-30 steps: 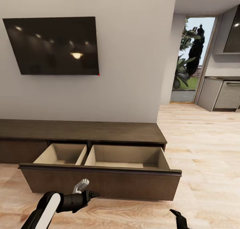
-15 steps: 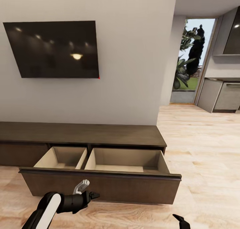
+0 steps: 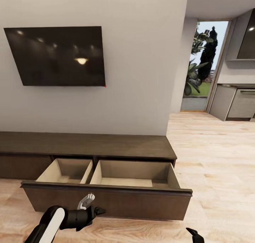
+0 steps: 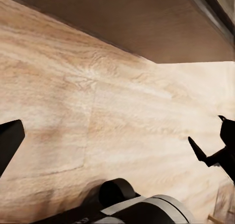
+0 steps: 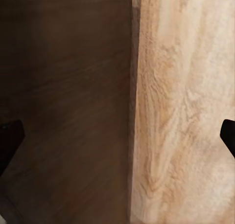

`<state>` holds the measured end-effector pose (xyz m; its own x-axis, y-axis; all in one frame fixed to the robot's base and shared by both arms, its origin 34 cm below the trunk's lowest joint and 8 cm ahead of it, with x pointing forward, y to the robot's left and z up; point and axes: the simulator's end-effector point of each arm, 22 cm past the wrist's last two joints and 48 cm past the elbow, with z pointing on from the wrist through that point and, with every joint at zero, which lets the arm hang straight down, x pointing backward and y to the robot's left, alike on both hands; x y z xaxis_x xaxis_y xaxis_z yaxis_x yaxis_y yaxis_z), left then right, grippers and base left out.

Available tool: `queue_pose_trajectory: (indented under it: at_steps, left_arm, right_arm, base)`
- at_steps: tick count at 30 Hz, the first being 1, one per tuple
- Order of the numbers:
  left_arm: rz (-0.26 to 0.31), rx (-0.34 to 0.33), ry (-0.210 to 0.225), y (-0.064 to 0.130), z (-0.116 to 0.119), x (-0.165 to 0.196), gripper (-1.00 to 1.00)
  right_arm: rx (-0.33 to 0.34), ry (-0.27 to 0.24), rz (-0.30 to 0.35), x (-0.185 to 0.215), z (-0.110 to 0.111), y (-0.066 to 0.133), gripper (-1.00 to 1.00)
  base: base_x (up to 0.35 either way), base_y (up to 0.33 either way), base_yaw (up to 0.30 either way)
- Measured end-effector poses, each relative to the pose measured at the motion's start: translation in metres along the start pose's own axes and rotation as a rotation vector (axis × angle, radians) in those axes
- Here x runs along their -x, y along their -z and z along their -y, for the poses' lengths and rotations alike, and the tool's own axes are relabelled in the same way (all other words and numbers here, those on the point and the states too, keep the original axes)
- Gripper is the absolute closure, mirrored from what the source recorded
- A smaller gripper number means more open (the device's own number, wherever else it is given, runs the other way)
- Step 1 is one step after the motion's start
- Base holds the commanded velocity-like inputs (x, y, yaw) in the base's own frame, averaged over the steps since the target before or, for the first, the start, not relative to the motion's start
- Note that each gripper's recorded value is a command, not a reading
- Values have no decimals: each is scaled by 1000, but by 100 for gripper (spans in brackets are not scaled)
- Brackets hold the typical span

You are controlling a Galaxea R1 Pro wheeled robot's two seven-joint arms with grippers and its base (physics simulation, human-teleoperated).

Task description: Place each of the two pumpkins and all three candles from the living room inside a cabinet in the living room (use any cabinet), then make sure every cabinet is closed, and position the cauldron so it is next to a table in the living room.

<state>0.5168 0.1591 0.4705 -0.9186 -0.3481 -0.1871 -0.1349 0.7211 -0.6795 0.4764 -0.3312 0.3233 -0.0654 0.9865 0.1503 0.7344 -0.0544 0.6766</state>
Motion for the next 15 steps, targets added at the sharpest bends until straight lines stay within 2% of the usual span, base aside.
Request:
queue_pose_trajectory:
  at_steps: [6, 11, 13, 15]
  left_arm:
    - [-33, 28, 26, 1, -5, -7, -100]
    - [-63, 67, 38, 3, -13, -14, -100]
    - [-72, 83, 43, 4, -17, -17, -100]
    - [-98, 123, 55, 4, -29, -25, -100]
  right_arm:
    - [-28, 33, 11, 5, -2, 11, -100]
    - [-93, 157, -16, -2, 2, 17, -100]
    - [-111, 188, -21, -3, 2, 20, -100]
    - [-139, 235, -21, -3, 4, 23, -100]
  base:
    - [0, 0, 0]
    - [0, 0, 0]
    - [0, 0, 0]
    - [0, 0, 0]
